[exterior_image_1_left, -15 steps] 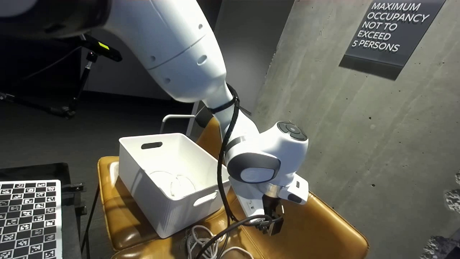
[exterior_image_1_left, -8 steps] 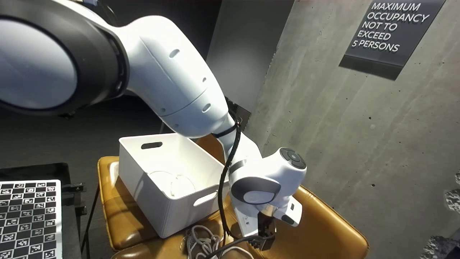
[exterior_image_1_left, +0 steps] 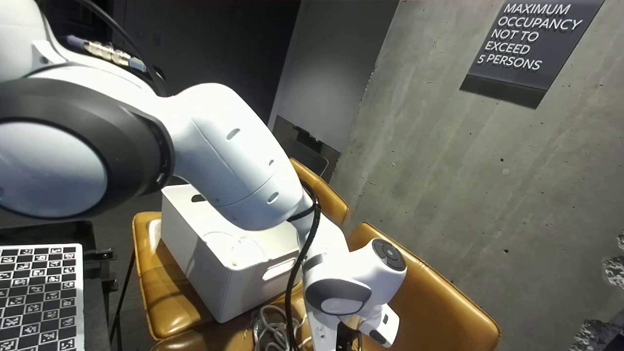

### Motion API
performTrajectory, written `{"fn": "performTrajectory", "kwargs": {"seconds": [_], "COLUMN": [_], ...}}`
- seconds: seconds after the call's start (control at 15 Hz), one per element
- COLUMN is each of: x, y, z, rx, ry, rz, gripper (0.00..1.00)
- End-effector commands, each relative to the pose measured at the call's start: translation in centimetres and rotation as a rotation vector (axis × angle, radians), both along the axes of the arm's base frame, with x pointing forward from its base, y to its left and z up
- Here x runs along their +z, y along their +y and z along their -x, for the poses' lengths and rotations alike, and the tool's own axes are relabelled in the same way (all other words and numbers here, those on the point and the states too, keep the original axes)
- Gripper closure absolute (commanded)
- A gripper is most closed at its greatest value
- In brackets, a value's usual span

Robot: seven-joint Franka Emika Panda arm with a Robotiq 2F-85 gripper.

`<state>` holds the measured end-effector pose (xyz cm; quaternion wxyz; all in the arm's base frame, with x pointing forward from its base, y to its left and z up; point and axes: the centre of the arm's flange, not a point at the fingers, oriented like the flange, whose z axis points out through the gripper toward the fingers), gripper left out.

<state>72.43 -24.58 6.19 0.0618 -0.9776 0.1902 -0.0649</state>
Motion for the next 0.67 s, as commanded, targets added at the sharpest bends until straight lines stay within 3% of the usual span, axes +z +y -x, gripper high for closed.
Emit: {"fn": "performTrajectory", "kwargs": {"seconds": [0.0,0.33,0.4,0.47,0.6], "x": [-3.0,-3.37,-3.27,-3.25,-3.15], "y": [-2.45,-2.87,-2.8,-2.82,-3.15], "z": [-1.05,-0.88,-0.75,-0.63,-0.33], "rx": [-0.028,-0.035,-0.035,-0.036,-0.042], "ry": [0.028,0.037,0.039,0.041,0.042], "rz": [0.019,0.014,0.011,0.01,0.01], "gripper": [0.0,0.0,0.1,0.28,0.4]}}
